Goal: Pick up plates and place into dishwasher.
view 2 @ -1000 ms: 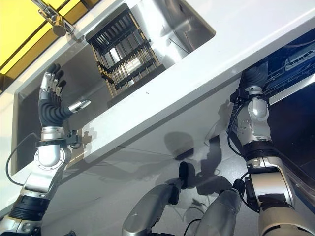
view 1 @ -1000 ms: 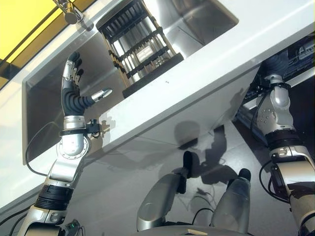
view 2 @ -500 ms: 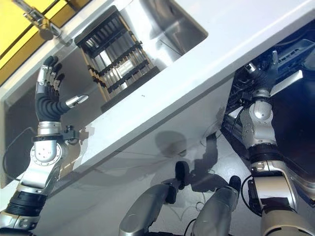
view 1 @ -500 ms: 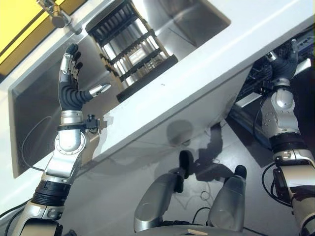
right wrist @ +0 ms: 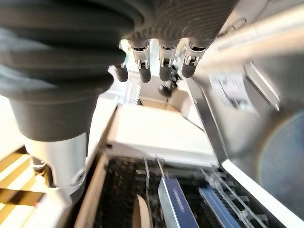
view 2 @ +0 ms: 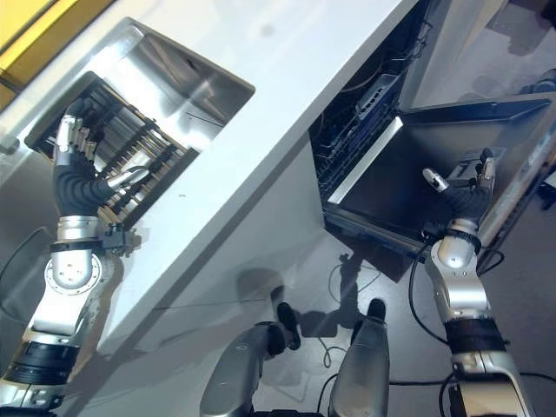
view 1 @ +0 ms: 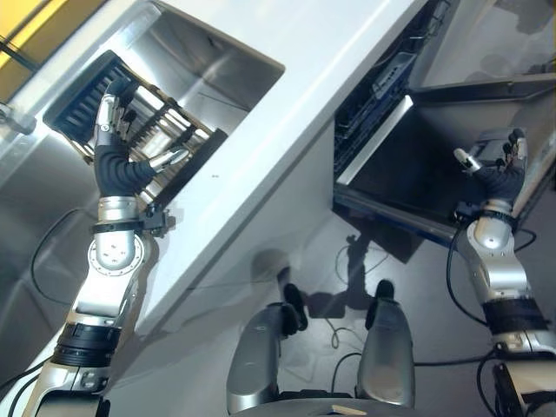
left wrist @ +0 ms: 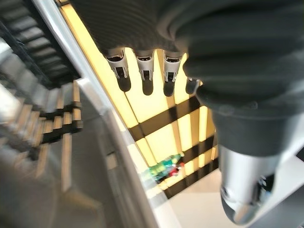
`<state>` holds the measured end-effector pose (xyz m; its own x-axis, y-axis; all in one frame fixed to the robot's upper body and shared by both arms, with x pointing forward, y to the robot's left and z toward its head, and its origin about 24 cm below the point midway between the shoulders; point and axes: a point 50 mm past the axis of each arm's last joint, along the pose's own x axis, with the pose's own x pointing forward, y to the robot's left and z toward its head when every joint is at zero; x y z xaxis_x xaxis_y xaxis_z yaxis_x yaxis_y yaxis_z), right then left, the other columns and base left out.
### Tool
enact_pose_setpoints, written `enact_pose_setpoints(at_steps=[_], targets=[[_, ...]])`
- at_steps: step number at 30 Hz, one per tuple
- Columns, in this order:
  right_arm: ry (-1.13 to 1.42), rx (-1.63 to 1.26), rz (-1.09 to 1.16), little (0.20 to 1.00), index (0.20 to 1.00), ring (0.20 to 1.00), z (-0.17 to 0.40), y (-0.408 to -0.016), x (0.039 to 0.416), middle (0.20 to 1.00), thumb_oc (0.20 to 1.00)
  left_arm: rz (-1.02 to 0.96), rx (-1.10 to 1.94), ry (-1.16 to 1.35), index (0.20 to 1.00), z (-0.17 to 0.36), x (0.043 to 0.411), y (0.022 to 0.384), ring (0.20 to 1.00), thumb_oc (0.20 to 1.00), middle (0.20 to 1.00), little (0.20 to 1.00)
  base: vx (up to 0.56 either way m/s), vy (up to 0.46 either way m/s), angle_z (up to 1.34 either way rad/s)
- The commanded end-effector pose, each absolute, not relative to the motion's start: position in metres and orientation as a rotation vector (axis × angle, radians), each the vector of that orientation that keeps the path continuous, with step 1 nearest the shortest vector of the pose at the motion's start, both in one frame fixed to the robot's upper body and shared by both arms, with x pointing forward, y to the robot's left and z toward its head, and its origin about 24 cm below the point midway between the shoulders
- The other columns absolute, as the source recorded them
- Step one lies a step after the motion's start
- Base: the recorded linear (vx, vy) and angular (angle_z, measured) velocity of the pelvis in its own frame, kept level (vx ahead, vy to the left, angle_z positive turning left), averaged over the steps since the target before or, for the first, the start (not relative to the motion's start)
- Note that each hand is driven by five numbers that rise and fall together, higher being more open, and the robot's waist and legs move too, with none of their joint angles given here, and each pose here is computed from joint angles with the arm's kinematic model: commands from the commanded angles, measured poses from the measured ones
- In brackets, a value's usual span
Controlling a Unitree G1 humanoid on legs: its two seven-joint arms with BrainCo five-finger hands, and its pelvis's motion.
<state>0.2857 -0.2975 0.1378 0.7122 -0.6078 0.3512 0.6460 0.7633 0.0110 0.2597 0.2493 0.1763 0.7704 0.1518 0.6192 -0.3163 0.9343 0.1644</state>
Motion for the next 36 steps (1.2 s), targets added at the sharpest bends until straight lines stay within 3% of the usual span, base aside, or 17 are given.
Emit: enact_pose_setpoints(at_steps=[1, 6, 14, 24, 36], targets=[[-0.479, -0.021, -0.74, 1.0, 1.0, 1.0, 0.148, -0.289, 0.28, 1.0, 1.0, 0.314, 0.305, -0.744, 1.0, 0.189, 0.25, 0.259, 1.0, 1.0, 1.0, 1.0, -0.19, -0.269, -0.85], [-0.445, 0.038, -0.808, 1.0, 1.0, 1.0, 0.142, -0.29, 0.281, 1.0, 1.0, 0.333, 0.252, -0.698, 1.0, 0.18, 0.254, 0.258, 1.0, 1.0, 1.0, 1.0, -0.14, -0.105, -0.96], [-0.297, 0.11, -0.723, 1.0, 1.0, 1.0, 0.112, -0.291, 0.297, 1.0, 1.0, 0.395, 0.169, -0.642, 1.0, 0.159, 0.249, 0.253, 1.0, 1.0, 1.0, 1.0, -0.05, 0.071, -0.75], [-0.262, 0.428, -0.836, 1.0, 1.0, 1.0, 0.09, -0.282, 0.302, 1.0, 1.0, 0.362, 0.204, -0.698, 1.0, 0.173, 0.257, 0.242, 1.0, 1.0, 1.0, 1.0, 0.0, 0.039, -0.2], [-0.364, 0.687, -0.476, 1.0, 1.0, 1.0, 0.117, -0.288, 0.332, 1.0, 1.0, 0.29, 0.19, -0.701, 1.0, 0.173, 0.259, 0.234, 1.0, 1.0, 1.0, 1.0, 0.05, 0.052, 0.21]])
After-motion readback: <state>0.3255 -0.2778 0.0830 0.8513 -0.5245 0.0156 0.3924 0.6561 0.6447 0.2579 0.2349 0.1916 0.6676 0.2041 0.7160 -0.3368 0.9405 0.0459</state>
